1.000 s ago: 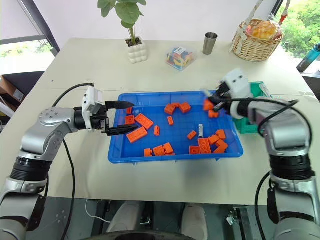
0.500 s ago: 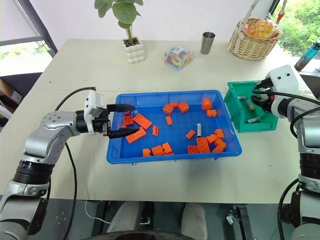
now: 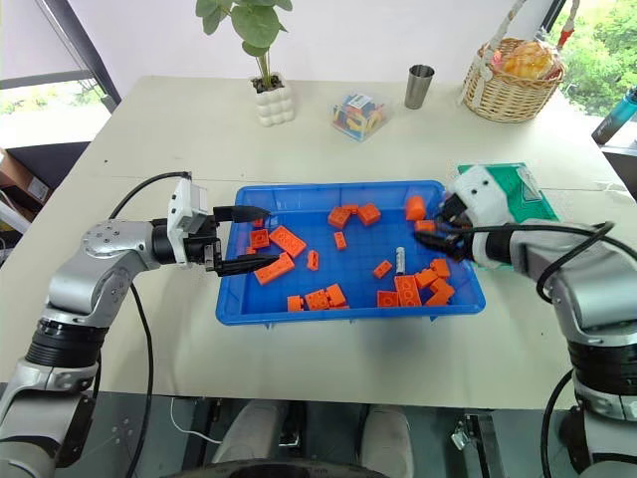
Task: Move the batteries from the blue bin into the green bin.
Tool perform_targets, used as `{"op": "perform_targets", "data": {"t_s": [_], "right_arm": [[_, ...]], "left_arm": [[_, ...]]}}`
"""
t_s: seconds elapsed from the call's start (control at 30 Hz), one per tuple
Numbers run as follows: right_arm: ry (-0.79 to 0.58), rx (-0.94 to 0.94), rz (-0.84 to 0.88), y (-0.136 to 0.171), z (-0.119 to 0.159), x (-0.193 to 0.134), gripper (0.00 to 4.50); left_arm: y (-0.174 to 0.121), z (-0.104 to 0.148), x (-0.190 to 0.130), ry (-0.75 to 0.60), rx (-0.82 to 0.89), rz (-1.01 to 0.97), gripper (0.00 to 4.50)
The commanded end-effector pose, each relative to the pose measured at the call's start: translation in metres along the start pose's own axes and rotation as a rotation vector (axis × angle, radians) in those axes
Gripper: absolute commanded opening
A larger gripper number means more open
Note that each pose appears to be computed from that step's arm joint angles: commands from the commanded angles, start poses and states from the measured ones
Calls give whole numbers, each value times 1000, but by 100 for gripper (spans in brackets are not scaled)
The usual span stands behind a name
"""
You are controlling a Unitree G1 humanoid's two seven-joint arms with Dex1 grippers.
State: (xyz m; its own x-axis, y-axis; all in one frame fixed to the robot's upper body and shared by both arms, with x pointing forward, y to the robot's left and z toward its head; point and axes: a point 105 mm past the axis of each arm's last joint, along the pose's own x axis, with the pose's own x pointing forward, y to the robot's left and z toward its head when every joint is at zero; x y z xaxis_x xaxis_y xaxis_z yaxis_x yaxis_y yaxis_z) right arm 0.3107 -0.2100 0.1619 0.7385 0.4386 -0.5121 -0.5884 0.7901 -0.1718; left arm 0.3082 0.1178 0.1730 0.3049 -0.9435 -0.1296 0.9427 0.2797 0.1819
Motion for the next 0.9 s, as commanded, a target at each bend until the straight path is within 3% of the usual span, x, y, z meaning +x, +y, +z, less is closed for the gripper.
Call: {"op": "perform_targets", "data": {"t_s": [0.03,0.63,0.9], "right_arm": [[-20,17,39,13,-1,5,285],[79,10,8,16,-34,39,285],[69,-59,9,21,-15,39,285]], "left_arm": [[-1,14,1,-27,47,-6,450],[0,19,3,-52,54,17,450],[3,20,3,-58,55,24,450]]}}
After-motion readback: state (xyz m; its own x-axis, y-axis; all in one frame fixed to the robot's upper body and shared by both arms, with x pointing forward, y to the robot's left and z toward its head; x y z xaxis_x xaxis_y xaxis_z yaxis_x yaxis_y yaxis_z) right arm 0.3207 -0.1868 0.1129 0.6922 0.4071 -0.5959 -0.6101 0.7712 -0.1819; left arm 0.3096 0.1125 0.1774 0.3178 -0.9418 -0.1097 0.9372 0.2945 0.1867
